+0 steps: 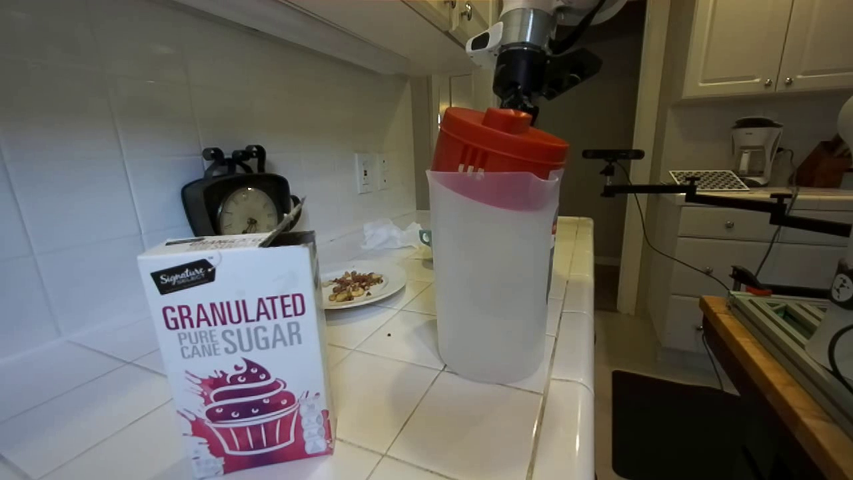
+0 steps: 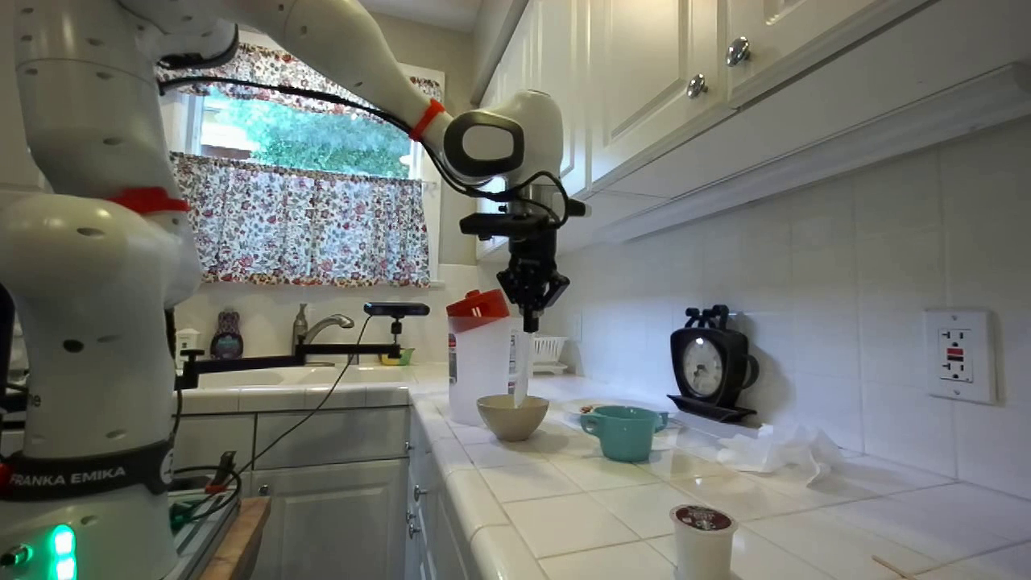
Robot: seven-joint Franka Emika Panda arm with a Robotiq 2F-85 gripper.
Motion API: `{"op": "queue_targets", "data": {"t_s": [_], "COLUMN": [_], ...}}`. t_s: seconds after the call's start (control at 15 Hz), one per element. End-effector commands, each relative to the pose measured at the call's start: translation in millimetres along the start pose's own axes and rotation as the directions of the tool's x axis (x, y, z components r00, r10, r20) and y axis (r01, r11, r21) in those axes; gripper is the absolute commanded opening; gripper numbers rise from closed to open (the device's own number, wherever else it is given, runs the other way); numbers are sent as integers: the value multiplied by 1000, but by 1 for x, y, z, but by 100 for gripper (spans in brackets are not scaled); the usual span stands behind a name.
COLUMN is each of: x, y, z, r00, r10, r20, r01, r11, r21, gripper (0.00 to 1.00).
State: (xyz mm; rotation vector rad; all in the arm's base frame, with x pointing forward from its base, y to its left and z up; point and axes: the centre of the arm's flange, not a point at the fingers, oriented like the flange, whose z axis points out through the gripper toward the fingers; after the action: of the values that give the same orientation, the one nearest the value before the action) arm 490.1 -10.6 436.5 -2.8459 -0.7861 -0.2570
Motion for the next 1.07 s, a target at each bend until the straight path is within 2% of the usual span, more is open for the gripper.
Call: {"op": "queue_targets", "data": {"t_s": [0.0,0.2,0.4,0.87,1.0], "x": [1,6,8,0,2], "y": [-3,2,10,54,71], "z": [1,9,11,-6,-1], "r00": [1000,998,991,955,945], "r10": [-12,-22,14,157,183], "r20": [-8,-56,-134,-251,-271], "r01": [12,25,1,-121,-141], "r11": [1000,998,994,981,976], "r21": [-8,51,107,153,168], "gripper": [1,1,1,1,1]}}
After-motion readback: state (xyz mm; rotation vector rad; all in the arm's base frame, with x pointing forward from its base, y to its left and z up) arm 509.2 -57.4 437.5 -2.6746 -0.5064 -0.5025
